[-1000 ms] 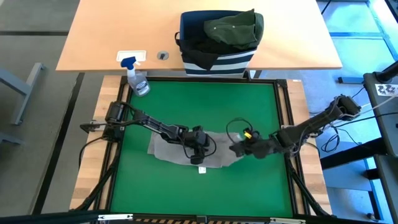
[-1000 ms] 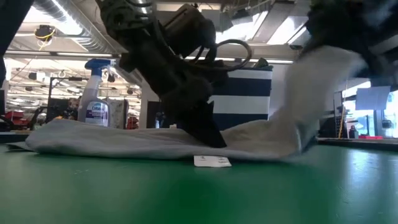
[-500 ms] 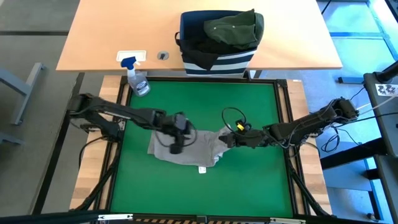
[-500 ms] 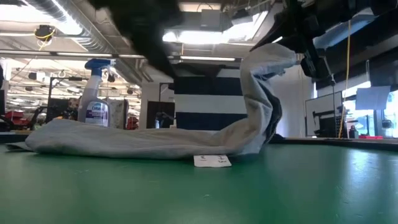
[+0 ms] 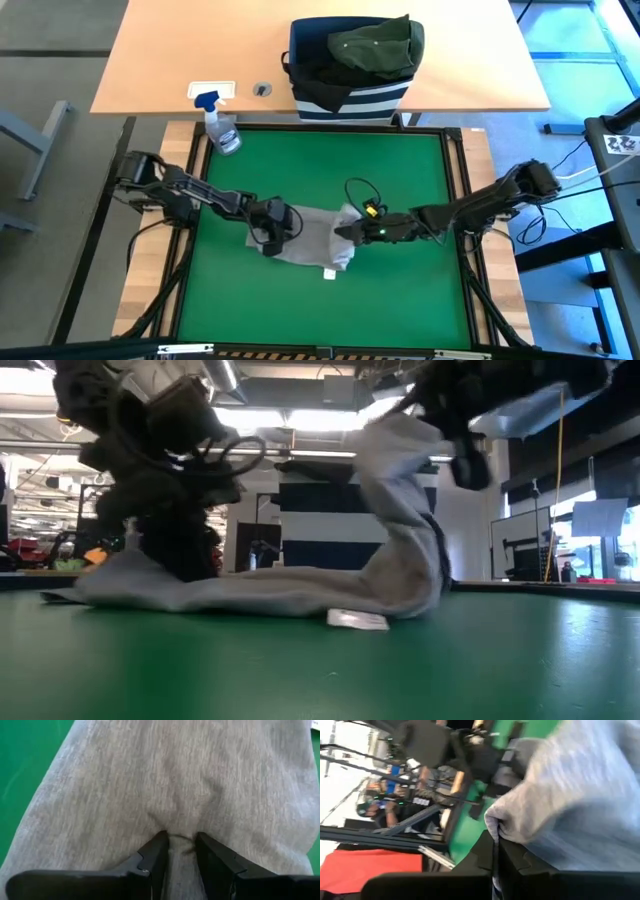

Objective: Fold Laundry from Bin
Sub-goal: Fold the gray shirt

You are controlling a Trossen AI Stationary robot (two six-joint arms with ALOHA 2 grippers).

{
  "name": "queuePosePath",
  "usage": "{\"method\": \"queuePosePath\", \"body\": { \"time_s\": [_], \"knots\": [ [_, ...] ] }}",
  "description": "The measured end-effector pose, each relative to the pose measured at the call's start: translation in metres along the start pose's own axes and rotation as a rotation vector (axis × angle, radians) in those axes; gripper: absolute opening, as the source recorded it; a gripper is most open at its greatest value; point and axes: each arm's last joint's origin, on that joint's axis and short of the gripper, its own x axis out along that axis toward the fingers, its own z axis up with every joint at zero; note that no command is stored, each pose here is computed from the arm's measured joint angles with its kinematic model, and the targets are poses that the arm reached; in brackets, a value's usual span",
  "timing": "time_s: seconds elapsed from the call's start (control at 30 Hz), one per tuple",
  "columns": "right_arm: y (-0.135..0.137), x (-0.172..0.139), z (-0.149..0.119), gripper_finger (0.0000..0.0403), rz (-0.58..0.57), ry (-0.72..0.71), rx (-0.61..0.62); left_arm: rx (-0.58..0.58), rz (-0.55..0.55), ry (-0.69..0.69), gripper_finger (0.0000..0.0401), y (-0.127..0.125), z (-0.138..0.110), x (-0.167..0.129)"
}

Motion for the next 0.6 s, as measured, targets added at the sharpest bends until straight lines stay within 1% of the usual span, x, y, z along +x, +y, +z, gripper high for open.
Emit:
{"method": "queuePosePath", "body": {
  "time_s": [0.13, 0.27, 0.37, 0.43, 0.5, 0.6],
  "knots": [
    [0.009, 0.027, 0.005, 0.0007, 0.000, 0.012, -0.036, 0.001, -0.006, -0.022, 0.0104, -0.003, 0.015, 0.009],
    [0.022, 0.051, 0.016, 0.0011, 0.018, 0.020, -0.084, 0.031, -0.013, -0.014, 0.0104, -0.009, 0.029, 0.007],
    [0.028, 0.060, 0.022, 0.0012, 0.027, 0.019, -0.092, 0.030, -0.001, 0.032, 0.0104, -0.011, 0.044, -0.013],
    [0.031, 0.061, 0.024, 0.0013, 0.040, 0.022, -0.100, 0.028, 0.007, 0.054, 0.0104, -0.012, 0.054, -0.035],
    [0.032, 0.061, 0.024, 0.0013, 0.044, 0.021, -0.100, 0.028, 0.017, 0.110, 0.0104, -0.013, 0.053, -0.059],
    [0.031, 0.061, 0.023, 0.0013, 0.044, 0.038, -0.094, 0.004, 0.017, 0.134, 0.0104, -0.016, 0.045, -0.091]
  ]
}}
